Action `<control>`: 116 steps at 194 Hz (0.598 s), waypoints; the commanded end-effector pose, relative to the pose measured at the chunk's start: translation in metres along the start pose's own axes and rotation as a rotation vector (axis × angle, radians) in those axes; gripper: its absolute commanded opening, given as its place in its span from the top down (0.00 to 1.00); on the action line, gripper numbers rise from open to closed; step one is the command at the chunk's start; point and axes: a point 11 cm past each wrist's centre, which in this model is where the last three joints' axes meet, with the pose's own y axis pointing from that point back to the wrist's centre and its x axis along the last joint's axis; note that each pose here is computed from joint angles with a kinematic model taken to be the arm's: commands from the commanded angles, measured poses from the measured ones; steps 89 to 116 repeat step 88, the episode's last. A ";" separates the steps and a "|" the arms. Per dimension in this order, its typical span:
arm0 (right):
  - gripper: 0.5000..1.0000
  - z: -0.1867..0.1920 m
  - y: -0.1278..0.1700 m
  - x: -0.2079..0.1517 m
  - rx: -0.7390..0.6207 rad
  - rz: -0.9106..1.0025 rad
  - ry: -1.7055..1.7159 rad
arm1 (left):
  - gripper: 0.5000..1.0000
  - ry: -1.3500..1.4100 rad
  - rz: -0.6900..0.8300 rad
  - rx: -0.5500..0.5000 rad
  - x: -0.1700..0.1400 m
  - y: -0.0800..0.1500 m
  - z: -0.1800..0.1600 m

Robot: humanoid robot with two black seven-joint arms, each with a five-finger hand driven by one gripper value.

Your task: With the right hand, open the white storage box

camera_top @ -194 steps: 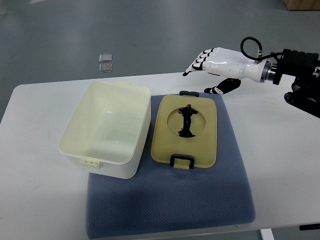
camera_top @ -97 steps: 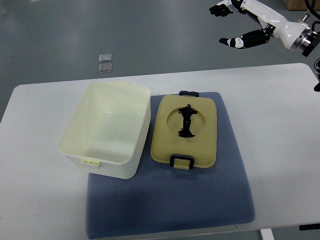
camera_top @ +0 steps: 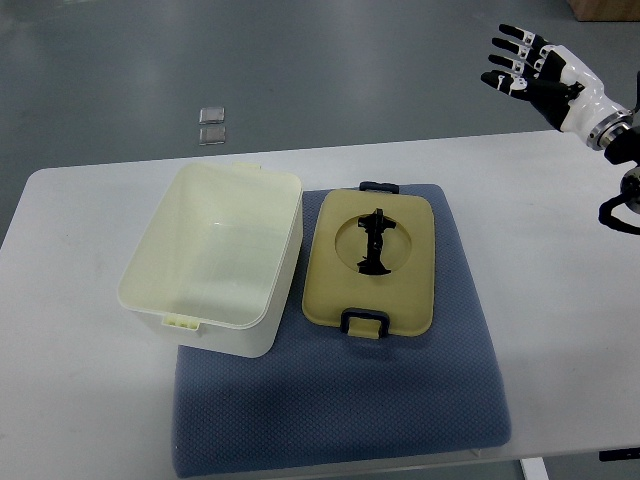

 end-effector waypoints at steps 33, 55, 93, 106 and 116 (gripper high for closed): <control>0.14 0.032 0.010 0.007 -0.032 0.060 -0.105 | 0.00 0.000 0.000 0.000 0.000 0.000 0.000; 0.14 0.041 0.010 0.003 -0.043 0.059 -0.123 | 0.00 0.000 0.000 0.000 0.000 0.000 0.000; 0.14 0.049 0.010 -0.003 -0.053 0.060 -0.138 | 0.00 0.000 0.000 0.000 0.000 0.000 0.000; 0.14 0.049 0.010 -0.003 -0.053 0.060 -0.138 | 0.00 0.000 0.000 0.000 0.000 0.000 0.000; 0.14 0.049 0.010 -0.003 -0.053 0.060 -0.138 | 0.00 0.000 0.000 0.000 0.000 0.000 0.000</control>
